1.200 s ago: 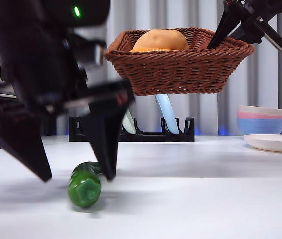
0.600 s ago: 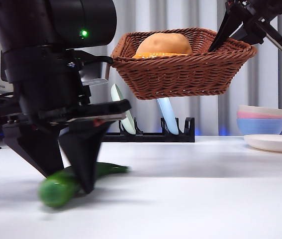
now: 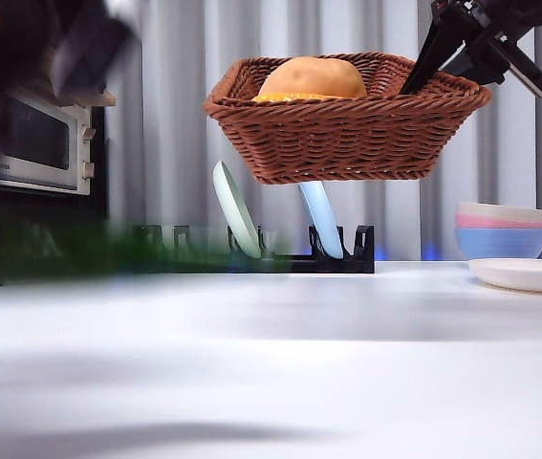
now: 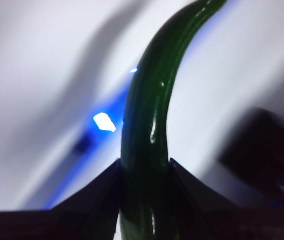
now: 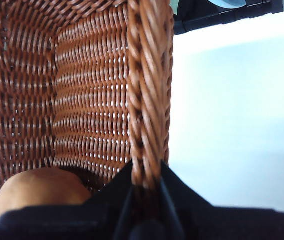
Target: Pick up the basket,pick up the corn from the table,pick up the potato from the table,pick up the cucumber from the table,put all items into the basket
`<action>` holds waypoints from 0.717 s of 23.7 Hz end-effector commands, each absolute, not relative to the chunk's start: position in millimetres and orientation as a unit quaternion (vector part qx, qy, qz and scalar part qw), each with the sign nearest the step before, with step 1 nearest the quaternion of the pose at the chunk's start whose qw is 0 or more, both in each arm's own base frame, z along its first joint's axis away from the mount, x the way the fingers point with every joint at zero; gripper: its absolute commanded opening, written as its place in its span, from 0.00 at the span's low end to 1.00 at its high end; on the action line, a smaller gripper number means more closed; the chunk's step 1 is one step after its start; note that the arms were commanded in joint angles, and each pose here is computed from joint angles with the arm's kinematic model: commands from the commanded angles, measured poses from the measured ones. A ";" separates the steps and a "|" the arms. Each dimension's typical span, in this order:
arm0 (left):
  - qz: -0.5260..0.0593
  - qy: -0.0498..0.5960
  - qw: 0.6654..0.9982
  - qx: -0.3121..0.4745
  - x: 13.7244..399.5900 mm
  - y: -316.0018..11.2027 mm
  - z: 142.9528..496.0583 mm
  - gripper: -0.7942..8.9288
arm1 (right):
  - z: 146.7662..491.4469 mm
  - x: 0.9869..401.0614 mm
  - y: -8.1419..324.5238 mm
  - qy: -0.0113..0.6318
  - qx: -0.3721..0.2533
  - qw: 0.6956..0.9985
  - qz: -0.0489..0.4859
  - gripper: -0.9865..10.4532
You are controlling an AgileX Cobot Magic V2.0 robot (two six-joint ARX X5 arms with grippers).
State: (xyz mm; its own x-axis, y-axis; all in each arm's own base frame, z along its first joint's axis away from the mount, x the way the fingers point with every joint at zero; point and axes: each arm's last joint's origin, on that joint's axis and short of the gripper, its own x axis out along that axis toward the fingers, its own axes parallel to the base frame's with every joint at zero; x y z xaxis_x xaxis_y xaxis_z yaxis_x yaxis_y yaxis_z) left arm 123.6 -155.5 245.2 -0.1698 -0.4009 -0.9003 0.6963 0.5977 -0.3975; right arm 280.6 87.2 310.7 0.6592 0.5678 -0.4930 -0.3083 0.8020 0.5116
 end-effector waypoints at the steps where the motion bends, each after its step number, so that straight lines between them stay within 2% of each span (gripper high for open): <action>1: -0.510 0.554 0.650 0.105 110.2 -144.3 281.6 0.07 | 319.3 280.2 88.2 0.314 0.202 0.892 0.254 0.07; 4: -0.538 0.454 0.705 0.087 101.8 -133.9 328.2 0.07 | 319.3 280.1 88.5 0.315 0.202 0.892 0.255 0.07; 6: -0.535 0.376 0.753 0.067 99.9 -129.6 362.7 0.07 | 319.3 280.0 88.7 0.315 0.202 0.892 0.255 0.07; 11: -0.461 0.198 0.865 0.029 108.7 -128.9 429.1 0.07 | 317.6 278.2 91.2 0.325 0.201 0.888 0.257 0.07; 14: -0.416 0.135 0.899 0.016 121.2 -137.9 445.1 0.07 | 315.7 275.9 94.5 0.337 0.198 0.883 0.259 0.07; 17: -0.374 0.114 0.919 0.037 140.7 -154.7 443.2 0.07 | 314.5 273.3 99.5 0.346 0.195 0.878 0.266 0.07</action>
